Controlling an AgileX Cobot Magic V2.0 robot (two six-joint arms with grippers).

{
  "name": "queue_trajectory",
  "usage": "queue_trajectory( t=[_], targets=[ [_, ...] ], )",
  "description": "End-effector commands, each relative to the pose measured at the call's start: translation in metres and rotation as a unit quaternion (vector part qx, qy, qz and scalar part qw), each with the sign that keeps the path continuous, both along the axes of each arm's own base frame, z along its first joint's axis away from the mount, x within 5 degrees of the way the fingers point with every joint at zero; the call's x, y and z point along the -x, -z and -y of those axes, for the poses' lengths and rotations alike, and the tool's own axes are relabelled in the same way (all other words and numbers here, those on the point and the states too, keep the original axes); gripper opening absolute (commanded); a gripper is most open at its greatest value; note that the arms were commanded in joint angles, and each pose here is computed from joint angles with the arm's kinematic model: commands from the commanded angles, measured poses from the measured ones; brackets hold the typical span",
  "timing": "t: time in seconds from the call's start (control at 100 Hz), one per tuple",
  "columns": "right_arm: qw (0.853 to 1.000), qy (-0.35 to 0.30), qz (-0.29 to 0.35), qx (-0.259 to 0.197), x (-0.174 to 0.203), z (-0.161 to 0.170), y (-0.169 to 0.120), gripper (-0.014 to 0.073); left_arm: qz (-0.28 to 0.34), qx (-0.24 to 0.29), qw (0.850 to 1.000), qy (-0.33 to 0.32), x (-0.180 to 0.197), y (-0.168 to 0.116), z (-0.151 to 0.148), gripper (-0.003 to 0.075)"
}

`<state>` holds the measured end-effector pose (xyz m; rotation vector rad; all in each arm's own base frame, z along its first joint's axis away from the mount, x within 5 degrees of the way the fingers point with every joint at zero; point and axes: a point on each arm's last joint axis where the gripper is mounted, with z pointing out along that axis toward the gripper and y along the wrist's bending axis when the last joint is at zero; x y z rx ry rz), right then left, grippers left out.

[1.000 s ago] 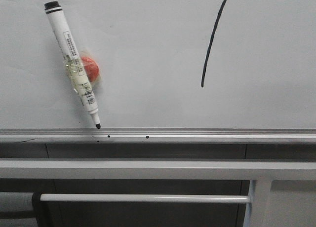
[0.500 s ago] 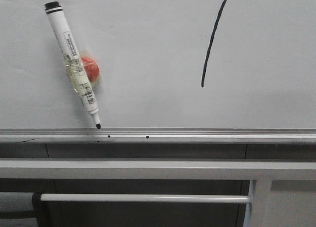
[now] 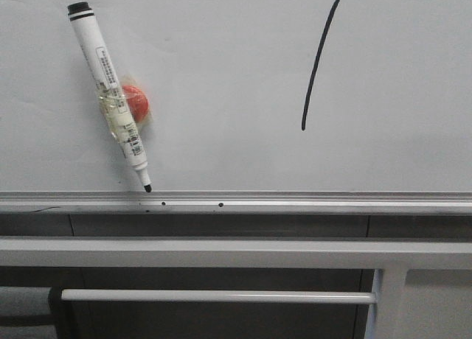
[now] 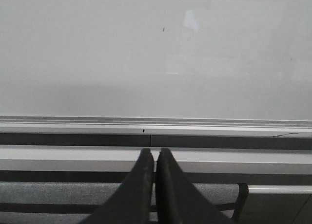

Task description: Write number 1 on whiteboard

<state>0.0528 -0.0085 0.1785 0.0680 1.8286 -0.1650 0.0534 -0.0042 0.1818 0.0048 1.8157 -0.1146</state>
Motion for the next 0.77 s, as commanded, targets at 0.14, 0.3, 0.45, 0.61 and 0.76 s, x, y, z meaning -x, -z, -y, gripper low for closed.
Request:
queue_trajectory(
  t=[0.14,0.3,0.45,0.61,0.76],
  targets=[
    [1.0,0.003,-0.001,0.0,0.0003,0.0001,0.0074,-0.0064,0.039,0.009,0.999,0.003,0.0001,-0.0048,0.0005,-0.002],
    [1.0,0.003,-0.001,0.0,0.0003,0.0001,0.0074,-0.0064,0.037,0.018,0.999,0.003,0.0002,-0.0045,0.0009,-0.002],
    [1.0,0.003,-0.001,0.0,0.0003,0.0001,0.0074,-0.0064,0.027,0.041,0.999,0.005,0.0005,-0.0032,0.0021,-0.002],
    [1.0,0.003,-0.001,0.0,0.0003,0.0001,0.0074,-0.0064,0.027,0.041,0.999,0.005,0.0005,-0.0032,0.0021,-0.002],
    [1.0,0.003,-0.001,0.0,0.0003,0.0001,0.0074,-0.0064,0.027,0.041,0.999,0.005,0.0005,-0.0032,0.0021,-0.002]
  ],
)
